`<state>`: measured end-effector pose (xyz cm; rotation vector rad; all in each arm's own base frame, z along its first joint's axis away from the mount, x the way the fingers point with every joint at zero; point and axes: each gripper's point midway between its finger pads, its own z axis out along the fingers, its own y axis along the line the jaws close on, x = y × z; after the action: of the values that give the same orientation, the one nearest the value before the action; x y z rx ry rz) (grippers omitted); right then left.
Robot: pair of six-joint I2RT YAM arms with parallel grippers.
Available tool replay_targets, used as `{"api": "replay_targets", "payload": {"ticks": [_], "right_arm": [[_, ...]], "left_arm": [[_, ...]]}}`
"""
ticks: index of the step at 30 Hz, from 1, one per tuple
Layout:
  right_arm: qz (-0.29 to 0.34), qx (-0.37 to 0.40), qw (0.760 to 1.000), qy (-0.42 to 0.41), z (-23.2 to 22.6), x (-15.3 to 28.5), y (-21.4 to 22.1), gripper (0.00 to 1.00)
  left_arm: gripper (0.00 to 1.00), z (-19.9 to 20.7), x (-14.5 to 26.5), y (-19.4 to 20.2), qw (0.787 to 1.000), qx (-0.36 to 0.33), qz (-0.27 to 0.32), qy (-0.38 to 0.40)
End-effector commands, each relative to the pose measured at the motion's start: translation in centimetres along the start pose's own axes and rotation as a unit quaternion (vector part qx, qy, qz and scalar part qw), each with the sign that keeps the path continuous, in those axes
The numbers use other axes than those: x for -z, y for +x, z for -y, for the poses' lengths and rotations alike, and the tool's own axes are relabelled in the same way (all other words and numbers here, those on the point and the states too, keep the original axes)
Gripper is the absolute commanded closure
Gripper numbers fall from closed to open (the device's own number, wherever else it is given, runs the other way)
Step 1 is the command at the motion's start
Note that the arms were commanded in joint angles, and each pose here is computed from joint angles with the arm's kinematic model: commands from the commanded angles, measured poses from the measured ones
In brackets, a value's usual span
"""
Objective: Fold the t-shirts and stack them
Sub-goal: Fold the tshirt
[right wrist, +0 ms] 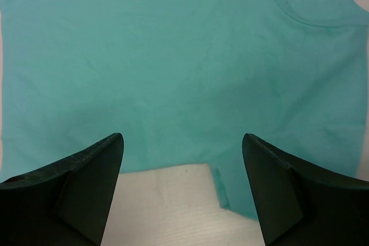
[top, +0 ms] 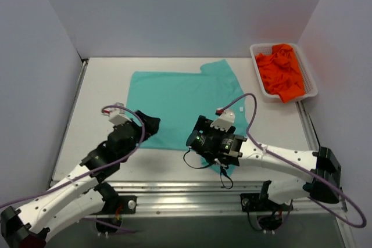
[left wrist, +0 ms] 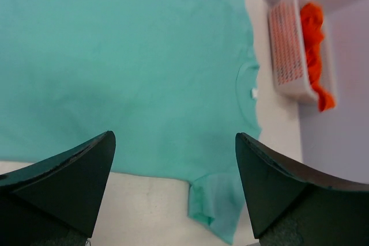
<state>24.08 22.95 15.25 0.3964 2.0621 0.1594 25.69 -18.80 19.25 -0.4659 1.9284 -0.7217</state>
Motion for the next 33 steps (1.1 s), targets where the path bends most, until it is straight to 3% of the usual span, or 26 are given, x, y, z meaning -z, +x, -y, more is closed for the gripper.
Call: {"api": "replay_targets", "payload": {"ticks": [1,5,9,10,16,25,33], "right_arm": [[0.071,-0.027,0.993,0.094,6.9,2.8,-2.9,0.20],[0.076,-0.042,0.992,0.089,8.7,4.1,-2.5,0.20],[0.086,-0.057,0.994,0.038,7.7,4.2,-2.7,0.20],[0.087,-0.031,0.995,0.024,7.7,4.4,-3.3,0.19],[0.080,-0.032,0.994,-0.061,5.9,5.3,-4.3,0.11],[0.077,-0.035,0.995,-0.053,7.1,5.0,-5.0,0.09],[-0.013,-0.013,0.999,-0.048,8.5,0.6,-2.3,0.09]], "left_arm": [[0.06,-9.1,5.8,-2.8,0.982,0.004,0.063,-0.175],[0.06,-13.3,8.3,-3.0,0.964,-0.013,0.072,-0.255],[0.06,-14.2,6.9,-1.6,0.956,-0.014,0.048,-0.289],[0.06,-14.9,6.4,-1.0,0.951,-0.013,0.036,-0.306],[0.06,-17.3,2.6,-0.6,0.950,0.041,-0.001,-0.311],[0.06,-19.2,0.2,0.4,0.944,0.067,-0.030,-0.321],[0.05,-19.7,-1.3,1.1,0.941,0.084,-0.038,-0.324]]}}
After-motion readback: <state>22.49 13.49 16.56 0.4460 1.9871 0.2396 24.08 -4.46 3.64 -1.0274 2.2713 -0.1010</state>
